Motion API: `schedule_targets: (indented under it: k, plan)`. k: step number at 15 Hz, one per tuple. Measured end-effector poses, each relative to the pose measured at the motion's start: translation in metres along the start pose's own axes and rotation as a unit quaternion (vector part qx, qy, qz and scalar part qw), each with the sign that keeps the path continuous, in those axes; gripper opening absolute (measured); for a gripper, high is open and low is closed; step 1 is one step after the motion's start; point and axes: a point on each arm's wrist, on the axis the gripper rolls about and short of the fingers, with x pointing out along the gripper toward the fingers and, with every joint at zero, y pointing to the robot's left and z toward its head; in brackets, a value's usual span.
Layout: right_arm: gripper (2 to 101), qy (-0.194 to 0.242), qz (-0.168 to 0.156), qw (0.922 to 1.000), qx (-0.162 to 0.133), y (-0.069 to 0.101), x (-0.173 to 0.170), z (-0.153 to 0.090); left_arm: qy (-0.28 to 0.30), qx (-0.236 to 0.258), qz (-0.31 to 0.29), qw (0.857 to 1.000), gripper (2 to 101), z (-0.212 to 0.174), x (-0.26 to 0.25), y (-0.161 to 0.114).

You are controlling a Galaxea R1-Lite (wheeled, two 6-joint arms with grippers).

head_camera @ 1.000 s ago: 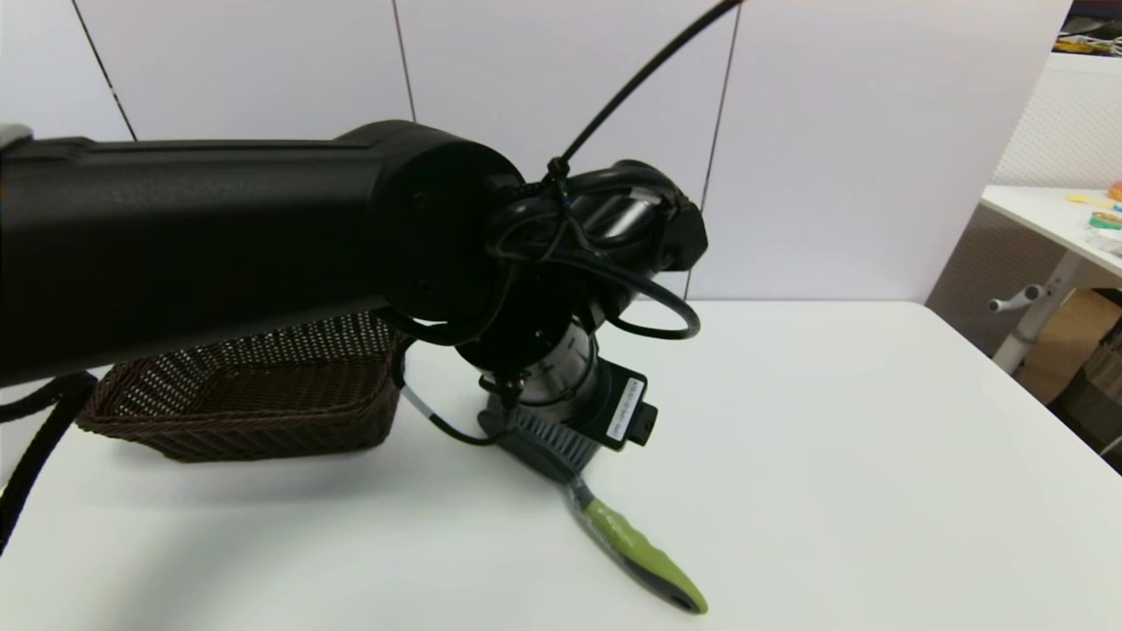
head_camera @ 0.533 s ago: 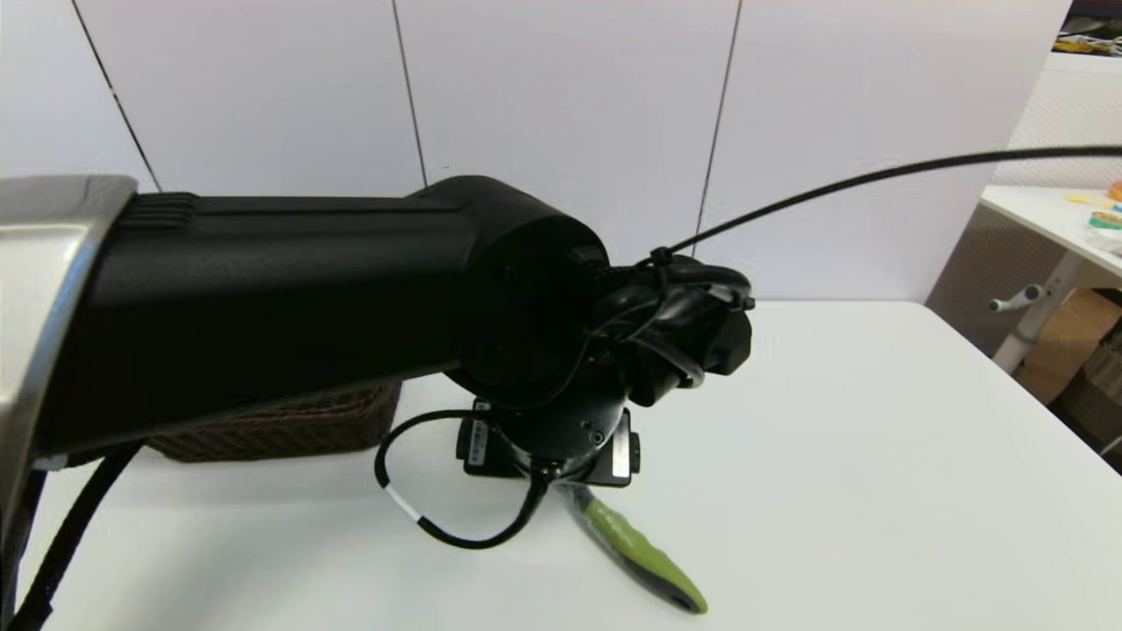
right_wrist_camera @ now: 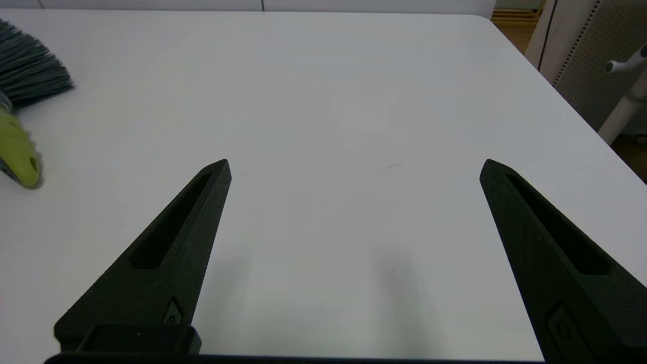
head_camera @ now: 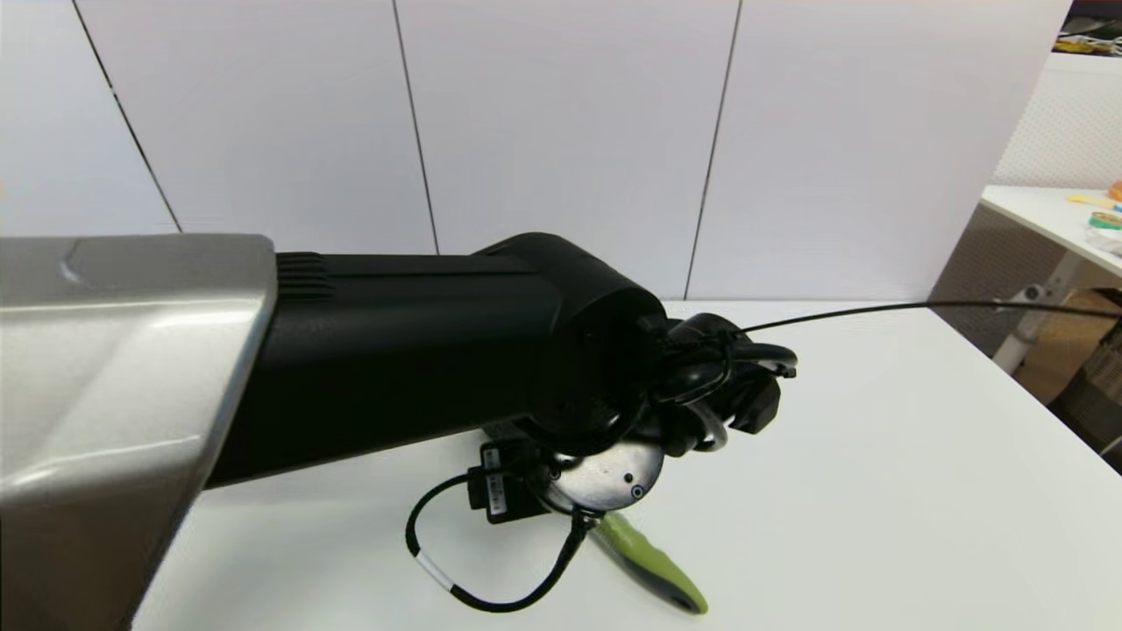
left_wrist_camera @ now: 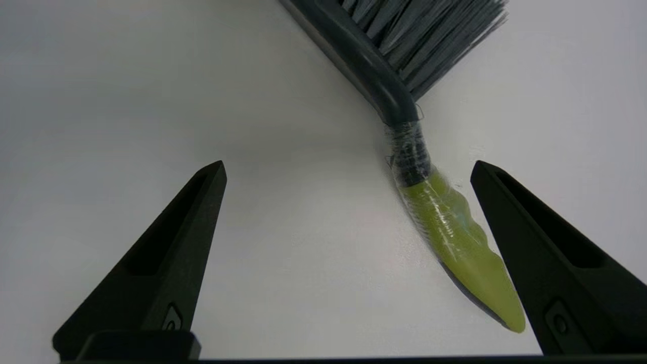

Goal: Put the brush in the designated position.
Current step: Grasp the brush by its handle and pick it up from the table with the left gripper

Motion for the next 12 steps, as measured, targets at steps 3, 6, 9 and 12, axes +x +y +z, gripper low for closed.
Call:
schedule_targets:
  k: [3,6,9,12]
  plan:
    - [97.3,0.000,0.000,1.0000,0.000,0.000,0.000,0.000,0.003,-0.019,0.018,1.000,97.9,-0.006,0.014,-0.006]
    - [97.3,0.000,0.000,1.0000,0.000,0.000,0.000,0.000,-0.002,-0.020,0.035,0.999,97.9,-0.011,0.026,-0.012]
    - [97.3,0.000,0.000,1.0000,0.000,0.000,0.000,0.000,-0.006,-0.026,0.045,0.999,97.9,-0.014,0.033,-0.015]
    - [97.3,0.000,0.000,1.0000,0.000,0.000,0.000,0.000,-0.006,-0.025,0.049,0.998,97.9,-0.015,0.038,-0.016]
